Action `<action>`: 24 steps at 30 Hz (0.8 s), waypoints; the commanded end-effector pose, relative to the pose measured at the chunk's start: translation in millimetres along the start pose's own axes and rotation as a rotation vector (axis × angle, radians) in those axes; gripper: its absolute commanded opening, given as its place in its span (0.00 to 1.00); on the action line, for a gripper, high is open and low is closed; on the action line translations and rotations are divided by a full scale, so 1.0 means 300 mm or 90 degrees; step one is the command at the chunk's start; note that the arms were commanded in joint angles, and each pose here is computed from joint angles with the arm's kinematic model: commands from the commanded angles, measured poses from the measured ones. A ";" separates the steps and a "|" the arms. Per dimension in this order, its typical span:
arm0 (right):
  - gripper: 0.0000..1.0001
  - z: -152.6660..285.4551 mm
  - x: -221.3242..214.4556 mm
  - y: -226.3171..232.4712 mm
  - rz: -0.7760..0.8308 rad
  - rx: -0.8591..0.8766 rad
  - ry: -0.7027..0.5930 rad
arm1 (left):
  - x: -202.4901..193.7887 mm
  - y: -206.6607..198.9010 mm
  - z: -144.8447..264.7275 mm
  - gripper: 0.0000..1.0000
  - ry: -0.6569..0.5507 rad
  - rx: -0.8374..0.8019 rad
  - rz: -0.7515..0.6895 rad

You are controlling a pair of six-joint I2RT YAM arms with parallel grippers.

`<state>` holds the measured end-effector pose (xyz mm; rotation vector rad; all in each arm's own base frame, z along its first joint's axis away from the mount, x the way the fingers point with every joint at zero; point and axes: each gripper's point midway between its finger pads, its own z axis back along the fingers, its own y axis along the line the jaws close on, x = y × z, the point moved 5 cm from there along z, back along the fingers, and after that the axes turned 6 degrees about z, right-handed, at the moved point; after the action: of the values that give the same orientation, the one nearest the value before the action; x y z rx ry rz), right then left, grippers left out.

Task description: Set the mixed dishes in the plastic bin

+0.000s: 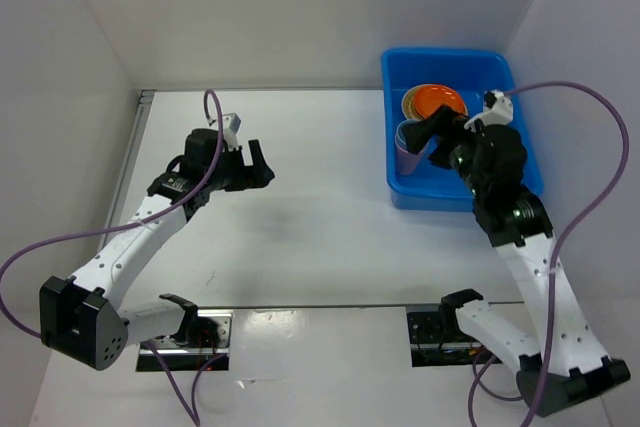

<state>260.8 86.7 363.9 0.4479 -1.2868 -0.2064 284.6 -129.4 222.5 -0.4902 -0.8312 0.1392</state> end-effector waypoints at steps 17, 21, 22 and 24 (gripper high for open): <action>0.99 0.196 -0.224 -0.028 -0.059 0.149 -0.045 | 0.046 -0.051 0.277 0.99 -0.173 -0.092 0.010; 0.99 0.238 -0.227 -0.030 -0.071 0.166 -0.073 | 0.042 -0.035 0.301 0.99 -0.200 -0.079 0.032; 0.99 0.238 -0.235 -0.038 -0.077 0.160 -0.075 | 0.045 -0.038 0.312 0.99 -0.207 -0.083 0.031; 0.99 0.243 -0.241 -0.041 -0.077 0.162 -0.077 | 0.053 -0.034 0.345 1.00 -0.232 -0.079 0.039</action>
<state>171.1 87.0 311.1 0.7181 -1.3958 -0.1695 221.9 -103.3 276.2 -0.5968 -1.0909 0.1866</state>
